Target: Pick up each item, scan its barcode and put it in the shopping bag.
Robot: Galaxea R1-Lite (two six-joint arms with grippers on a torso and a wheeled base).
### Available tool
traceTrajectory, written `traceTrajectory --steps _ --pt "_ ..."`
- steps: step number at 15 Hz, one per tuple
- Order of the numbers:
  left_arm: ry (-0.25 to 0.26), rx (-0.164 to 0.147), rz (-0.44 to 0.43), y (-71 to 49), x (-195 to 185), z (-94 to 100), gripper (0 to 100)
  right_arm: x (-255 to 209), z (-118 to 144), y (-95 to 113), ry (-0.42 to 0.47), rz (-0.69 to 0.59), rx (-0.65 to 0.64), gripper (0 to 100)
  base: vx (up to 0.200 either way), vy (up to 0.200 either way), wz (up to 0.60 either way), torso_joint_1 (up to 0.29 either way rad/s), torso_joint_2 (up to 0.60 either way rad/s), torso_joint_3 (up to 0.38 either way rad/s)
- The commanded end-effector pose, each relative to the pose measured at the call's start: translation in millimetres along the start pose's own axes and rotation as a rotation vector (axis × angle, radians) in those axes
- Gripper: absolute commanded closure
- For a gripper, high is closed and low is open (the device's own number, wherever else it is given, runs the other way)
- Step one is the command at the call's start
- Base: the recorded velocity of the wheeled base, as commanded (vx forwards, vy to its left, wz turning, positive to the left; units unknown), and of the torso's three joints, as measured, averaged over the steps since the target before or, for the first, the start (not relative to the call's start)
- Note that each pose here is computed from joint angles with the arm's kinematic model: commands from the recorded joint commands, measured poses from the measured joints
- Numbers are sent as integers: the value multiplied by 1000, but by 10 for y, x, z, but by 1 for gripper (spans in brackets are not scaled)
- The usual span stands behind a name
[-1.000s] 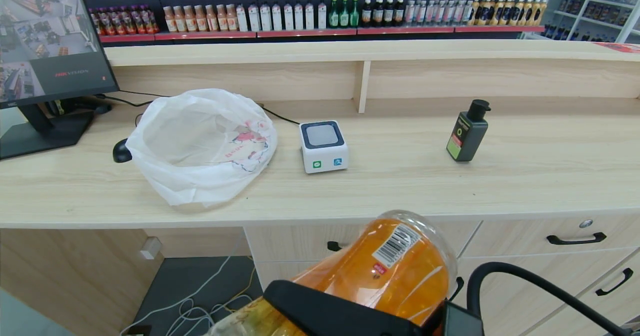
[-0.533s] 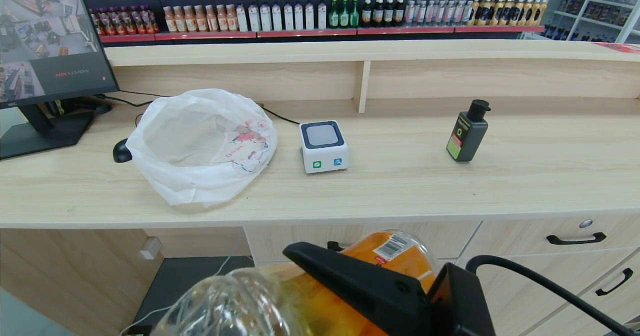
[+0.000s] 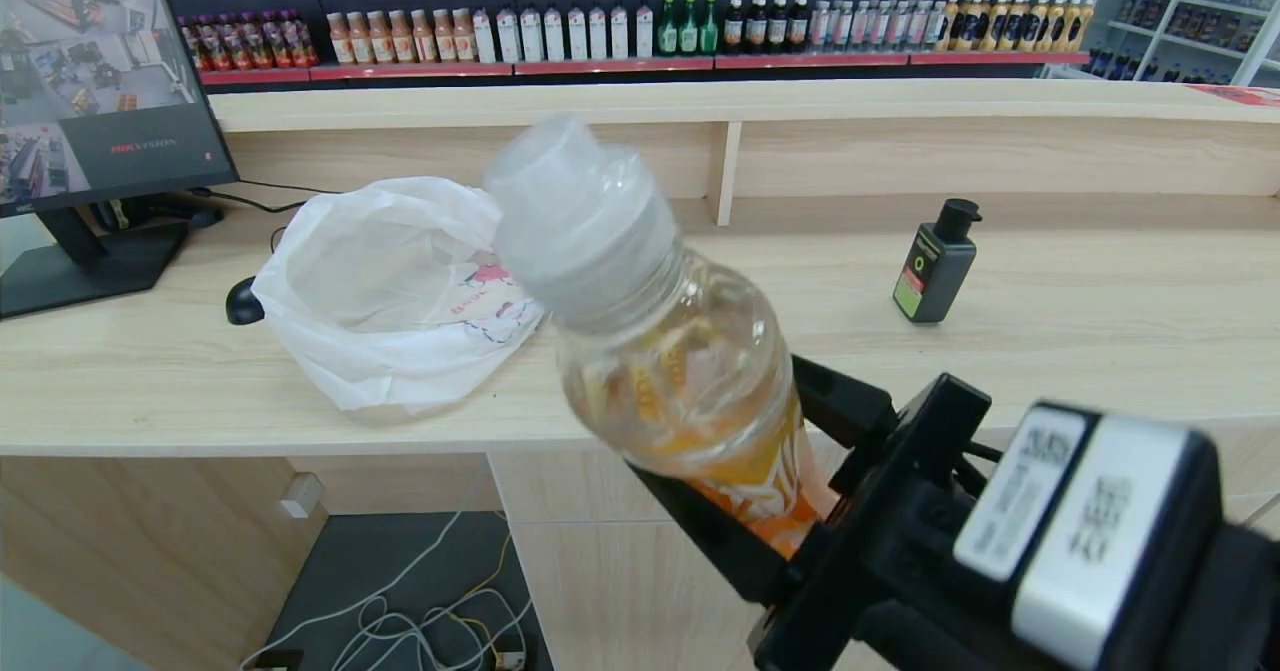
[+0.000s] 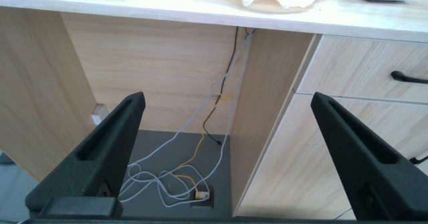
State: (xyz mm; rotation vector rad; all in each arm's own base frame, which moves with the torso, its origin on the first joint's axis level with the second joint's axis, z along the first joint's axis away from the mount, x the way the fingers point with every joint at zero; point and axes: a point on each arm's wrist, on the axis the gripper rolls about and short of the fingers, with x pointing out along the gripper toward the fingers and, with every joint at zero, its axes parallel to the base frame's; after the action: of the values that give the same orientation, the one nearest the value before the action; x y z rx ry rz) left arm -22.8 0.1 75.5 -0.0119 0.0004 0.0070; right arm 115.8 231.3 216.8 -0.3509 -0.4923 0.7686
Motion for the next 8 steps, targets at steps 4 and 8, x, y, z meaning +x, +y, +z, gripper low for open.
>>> traceTrajectory --steps 4,8 --pt "0 0 1 0 0 0 0 156 -404 -791 -13 -91 158 100 0 0 0 0 0 0" --pt "0 0 1 0 0 0 0 159 -486 -1120 -28 -196 288 100 0 0 0 0 0 0"
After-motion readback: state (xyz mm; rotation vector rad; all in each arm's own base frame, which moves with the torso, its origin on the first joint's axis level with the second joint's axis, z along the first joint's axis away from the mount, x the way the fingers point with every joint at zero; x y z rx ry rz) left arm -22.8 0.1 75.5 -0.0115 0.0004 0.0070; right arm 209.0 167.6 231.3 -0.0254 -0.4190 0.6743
